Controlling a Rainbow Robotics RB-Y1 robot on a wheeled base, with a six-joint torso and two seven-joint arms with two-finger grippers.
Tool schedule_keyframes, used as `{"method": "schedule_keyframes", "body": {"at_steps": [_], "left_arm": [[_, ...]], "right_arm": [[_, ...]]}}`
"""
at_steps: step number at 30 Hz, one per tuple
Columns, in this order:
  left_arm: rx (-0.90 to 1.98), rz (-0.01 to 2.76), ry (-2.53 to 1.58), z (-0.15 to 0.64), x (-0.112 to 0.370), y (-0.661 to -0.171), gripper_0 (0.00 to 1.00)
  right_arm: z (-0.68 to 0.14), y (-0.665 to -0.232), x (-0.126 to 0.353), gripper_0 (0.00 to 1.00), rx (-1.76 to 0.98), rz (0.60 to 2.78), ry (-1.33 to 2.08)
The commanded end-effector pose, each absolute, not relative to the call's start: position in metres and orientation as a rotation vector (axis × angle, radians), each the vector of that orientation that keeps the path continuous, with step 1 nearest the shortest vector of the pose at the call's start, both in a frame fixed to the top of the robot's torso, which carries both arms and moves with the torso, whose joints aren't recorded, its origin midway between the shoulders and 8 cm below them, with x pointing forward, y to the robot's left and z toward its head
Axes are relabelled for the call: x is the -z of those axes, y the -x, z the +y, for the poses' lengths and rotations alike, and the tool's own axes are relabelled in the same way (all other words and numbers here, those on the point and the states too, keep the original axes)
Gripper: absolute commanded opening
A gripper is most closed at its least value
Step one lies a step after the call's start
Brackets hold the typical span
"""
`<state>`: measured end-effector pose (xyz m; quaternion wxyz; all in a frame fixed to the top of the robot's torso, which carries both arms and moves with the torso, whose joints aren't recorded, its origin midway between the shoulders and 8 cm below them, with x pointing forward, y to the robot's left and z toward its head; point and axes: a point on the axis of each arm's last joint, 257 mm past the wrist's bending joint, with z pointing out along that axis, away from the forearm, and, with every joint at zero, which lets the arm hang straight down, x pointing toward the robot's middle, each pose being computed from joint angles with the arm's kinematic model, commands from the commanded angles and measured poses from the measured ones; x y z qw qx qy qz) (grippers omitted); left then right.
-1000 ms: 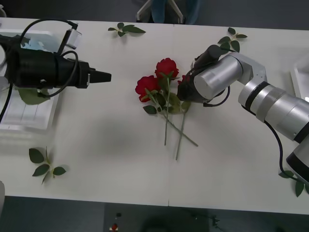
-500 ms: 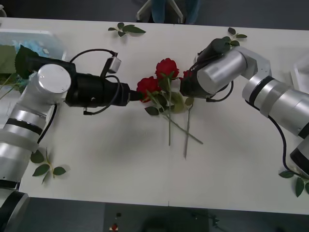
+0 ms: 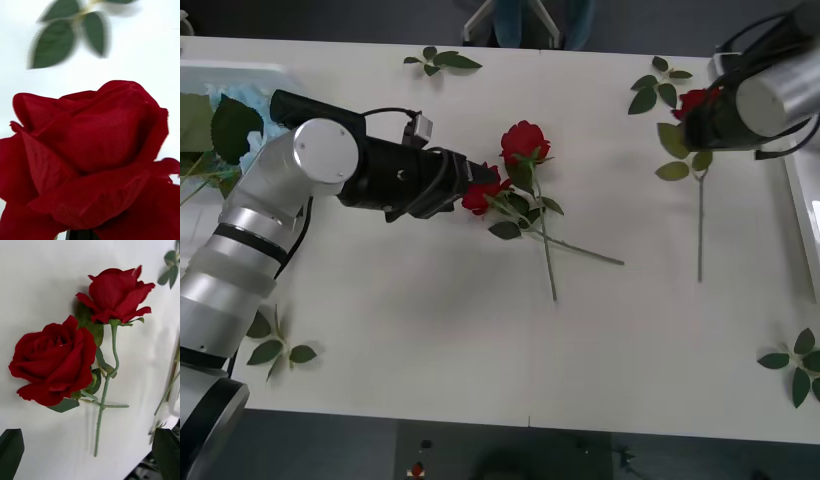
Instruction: Put the red flowers into the right box and the blue flowers into the left box
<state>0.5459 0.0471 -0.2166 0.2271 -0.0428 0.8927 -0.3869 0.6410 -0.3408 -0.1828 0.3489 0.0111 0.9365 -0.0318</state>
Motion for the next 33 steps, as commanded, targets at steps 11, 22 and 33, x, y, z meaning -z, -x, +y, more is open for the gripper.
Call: {"method": "schedule_keyframes", "body": {"at_steps": [11, 22, 33], "left_arm": [[0.964, 2.508, 0.512, 0.02, 0.226, -0.556, 1.0], [0.786, 2.418, 0.639, 0.019, 0.225, -0.577, 1.0], [0.515, 2.33, 0.447, 0.034, 0.227, -0.595, 1.0]], "right_arm": [[-0.576, -0.574, 0.098, 0.0, 0.515, 2.4, -0.035], [-0.657, -0.552, 0.091, 0.0, 0.67, 2.344, -0.117], [-0.65, -0.569, 0.098, 0.1, 0.635, 2.293, -0.13]]}}
